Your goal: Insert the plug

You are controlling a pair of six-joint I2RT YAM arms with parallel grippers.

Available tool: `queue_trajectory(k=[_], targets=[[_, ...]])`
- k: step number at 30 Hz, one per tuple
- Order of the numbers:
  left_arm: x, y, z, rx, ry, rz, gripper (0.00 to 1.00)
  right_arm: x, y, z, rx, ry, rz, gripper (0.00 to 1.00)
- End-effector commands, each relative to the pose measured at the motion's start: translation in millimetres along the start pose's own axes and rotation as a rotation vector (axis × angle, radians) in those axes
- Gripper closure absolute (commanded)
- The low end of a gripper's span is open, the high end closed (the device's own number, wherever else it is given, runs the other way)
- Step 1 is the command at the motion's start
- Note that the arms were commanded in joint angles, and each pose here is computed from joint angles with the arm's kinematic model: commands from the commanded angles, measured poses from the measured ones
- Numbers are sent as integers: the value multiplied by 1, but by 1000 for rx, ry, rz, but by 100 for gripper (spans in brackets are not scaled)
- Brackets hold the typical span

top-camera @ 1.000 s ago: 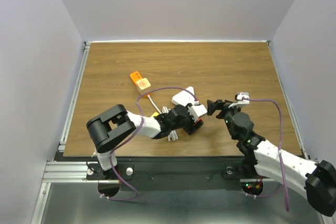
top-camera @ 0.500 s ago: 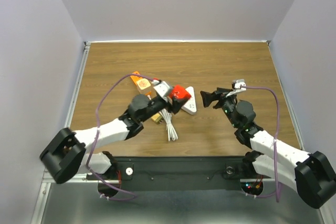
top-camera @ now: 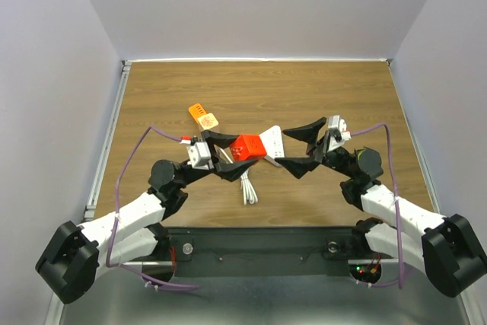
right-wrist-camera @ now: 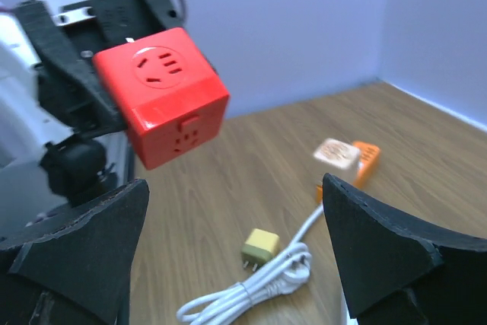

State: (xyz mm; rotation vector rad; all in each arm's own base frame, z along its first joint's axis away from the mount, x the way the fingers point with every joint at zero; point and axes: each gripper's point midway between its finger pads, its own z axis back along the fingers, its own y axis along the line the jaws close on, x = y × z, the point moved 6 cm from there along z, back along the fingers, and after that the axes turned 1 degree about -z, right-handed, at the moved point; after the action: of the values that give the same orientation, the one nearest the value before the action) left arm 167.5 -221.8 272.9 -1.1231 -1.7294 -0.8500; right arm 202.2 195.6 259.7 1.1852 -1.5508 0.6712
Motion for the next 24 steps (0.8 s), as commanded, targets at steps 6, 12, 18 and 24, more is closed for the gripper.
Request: queue_trajectory(k=[6,12,18,24], targets=[[49,-33,0,-281,-242,-96,100,19,53,19,369,-96,139,0],[58,-43,-4,-387,-312,-99,100,17,54,18,397,-112,133,0],[54,-42,-21,-427,-325,-73,100,15,57,16,459,-128,93,0],[62,-48,-33,-463,-349,-100,100,11,55,16,448,-126,92,0]])
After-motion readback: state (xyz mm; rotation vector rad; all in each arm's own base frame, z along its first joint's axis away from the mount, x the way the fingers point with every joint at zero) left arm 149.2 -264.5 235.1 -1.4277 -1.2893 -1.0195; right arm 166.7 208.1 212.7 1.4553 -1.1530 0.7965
